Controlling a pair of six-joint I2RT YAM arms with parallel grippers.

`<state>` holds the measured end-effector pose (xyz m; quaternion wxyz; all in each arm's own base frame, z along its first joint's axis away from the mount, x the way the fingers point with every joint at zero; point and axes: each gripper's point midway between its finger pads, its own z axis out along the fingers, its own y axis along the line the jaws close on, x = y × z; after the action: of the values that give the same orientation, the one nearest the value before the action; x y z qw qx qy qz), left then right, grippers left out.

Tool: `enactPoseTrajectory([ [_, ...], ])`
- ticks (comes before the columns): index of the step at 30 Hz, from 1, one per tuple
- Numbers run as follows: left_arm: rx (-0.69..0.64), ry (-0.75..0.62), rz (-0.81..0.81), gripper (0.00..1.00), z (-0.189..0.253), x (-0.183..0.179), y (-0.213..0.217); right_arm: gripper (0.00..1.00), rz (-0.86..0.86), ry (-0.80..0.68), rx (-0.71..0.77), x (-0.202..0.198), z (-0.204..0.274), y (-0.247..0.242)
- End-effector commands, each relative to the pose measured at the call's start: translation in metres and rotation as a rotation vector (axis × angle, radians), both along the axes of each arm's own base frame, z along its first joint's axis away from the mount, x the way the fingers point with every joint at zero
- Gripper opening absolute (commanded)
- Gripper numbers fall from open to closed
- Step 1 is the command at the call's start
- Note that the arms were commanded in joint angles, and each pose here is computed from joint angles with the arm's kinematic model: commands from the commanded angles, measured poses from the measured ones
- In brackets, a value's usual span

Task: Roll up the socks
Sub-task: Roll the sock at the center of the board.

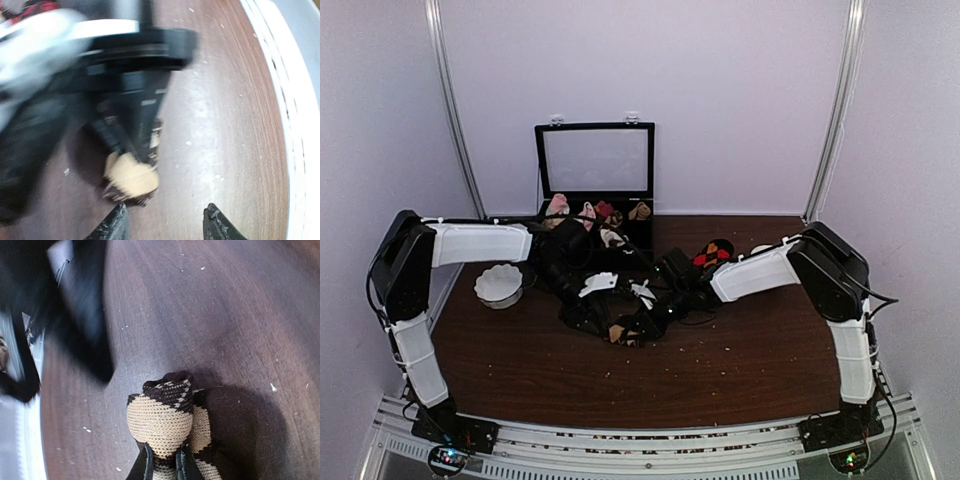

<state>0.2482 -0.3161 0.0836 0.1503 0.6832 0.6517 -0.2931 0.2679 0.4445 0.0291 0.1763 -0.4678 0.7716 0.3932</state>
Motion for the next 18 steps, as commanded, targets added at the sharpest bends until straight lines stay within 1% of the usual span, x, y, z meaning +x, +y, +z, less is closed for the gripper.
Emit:
enactPoseTrajectory([
  [1,-0.002,-0.115,-0.087,0.52,-0.011,-0.003,-0.011,0.06,-0.14,0.404,-0.304,-0.036,-0.096,-0.063],
  [4,0.004,-0.191,-0.11,0.52,-0.017,0.003,-0.018,0.06,-0.179,0.455,-0.315,-0.034,-0.105,-0.071],
  [8,0.04,-0.323,-0.129,0.53,-0.028,0.014,-0.028,0.06,-0.183,0.473,-0.33,-0.036,-0.108,-0.075],
  [12,0.053,-0.434,-0.127,0.56,-0.031,0.025,-0.037,0.06,-0.188,0.488,-0.317,-0.035,-0.106,-0.074],
  [15,0.09,-0.458,-0.155,0.55,-0.041,0.025,-0.038,0.07,-0.199,0.506,-0.315,-0.032,-0.107,-0.075],
  [18,0.132,-0.446,-0.153,0.51,-0.055,0.027,-0.035,0.08,-0.215,0.524,-0.314,-0.029,-0.108,-0.077],
])
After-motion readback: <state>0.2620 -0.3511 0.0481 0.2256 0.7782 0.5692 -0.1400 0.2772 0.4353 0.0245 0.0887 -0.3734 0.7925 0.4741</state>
